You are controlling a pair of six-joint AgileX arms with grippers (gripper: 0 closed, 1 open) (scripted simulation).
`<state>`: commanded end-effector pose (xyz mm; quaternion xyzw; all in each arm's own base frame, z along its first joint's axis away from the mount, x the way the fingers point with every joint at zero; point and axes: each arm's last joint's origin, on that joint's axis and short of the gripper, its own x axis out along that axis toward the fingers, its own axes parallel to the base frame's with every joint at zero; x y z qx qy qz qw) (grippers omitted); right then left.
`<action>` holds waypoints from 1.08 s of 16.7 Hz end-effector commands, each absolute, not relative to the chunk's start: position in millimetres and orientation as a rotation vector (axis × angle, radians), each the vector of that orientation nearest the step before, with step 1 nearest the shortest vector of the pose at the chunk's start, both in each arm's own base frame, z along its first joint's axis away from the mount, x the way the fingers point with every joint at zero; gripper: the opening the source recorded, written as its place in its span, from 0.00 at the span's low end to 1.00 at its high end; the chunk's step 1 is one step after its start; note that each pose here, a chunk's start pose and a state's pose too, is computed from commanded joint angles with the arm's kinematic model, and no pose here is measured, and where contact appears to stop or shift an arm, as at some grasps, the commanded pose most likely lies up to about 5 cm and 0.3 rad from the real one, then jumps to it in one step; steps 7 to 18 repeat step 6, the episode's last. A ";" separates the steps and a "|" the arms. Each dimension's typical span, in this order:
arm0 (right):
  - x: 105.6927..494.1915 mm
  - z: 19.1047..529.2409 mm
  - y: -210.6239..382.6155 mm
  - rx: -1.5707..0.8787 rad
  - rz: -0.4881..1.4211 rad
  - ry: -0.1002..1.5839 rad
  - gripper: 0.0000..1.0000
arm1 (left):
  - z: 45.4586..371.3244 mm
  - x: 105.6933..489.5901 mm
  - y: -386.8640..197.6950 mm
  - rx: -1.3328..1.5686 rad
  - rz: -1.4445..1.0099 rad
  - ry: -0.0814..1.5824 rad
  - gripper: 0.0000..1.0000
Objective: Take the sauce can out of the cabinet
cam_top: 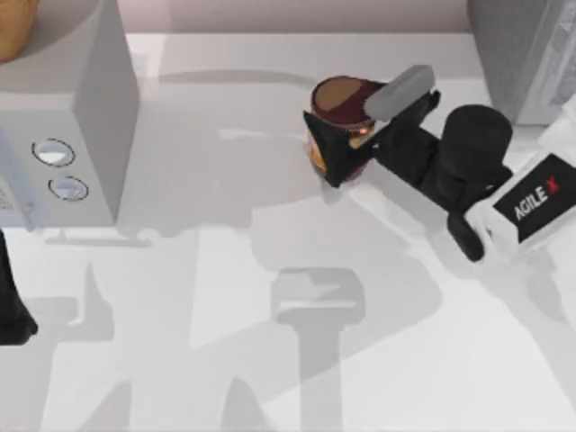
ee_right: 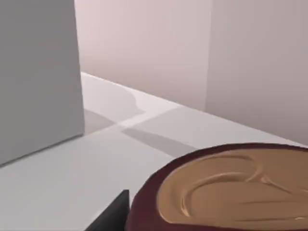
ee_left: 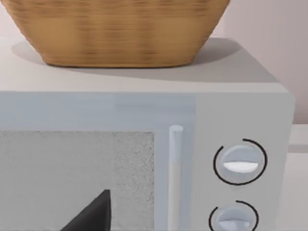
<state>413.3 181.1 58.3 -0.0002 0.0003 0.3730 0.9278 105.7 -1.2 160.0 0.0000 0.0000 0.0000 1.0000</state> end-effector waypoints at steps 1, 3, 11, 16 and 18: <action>413.3 58.3 181.1 0.000 0.764 0.001 1.00 | 160.0 105.7 -1.2 0.000 0.000 0.000 1.00; 413.3 58.3 181.1 0.000 0.764 0.001 1.00 | 160.0 105.7 -1.2 0.000 0.000 0.000 1.00; 413.3 58.3 181.1 0.000 0.764 0.001 1.00 | 160.0 105.7 -1.2 0.000 0.000 0.000 1.00; 413.3 58.3 181.1 0.000 0.764 0.001 1.00 | 160.0 105.7 -1.2 0.000 0.000 0.000 1.00; 413.3 58.3 181.1 0.000 0.764 0.001 1.00 | 160.0 105.7 -1.2 0.000 0.000 0.000 1.00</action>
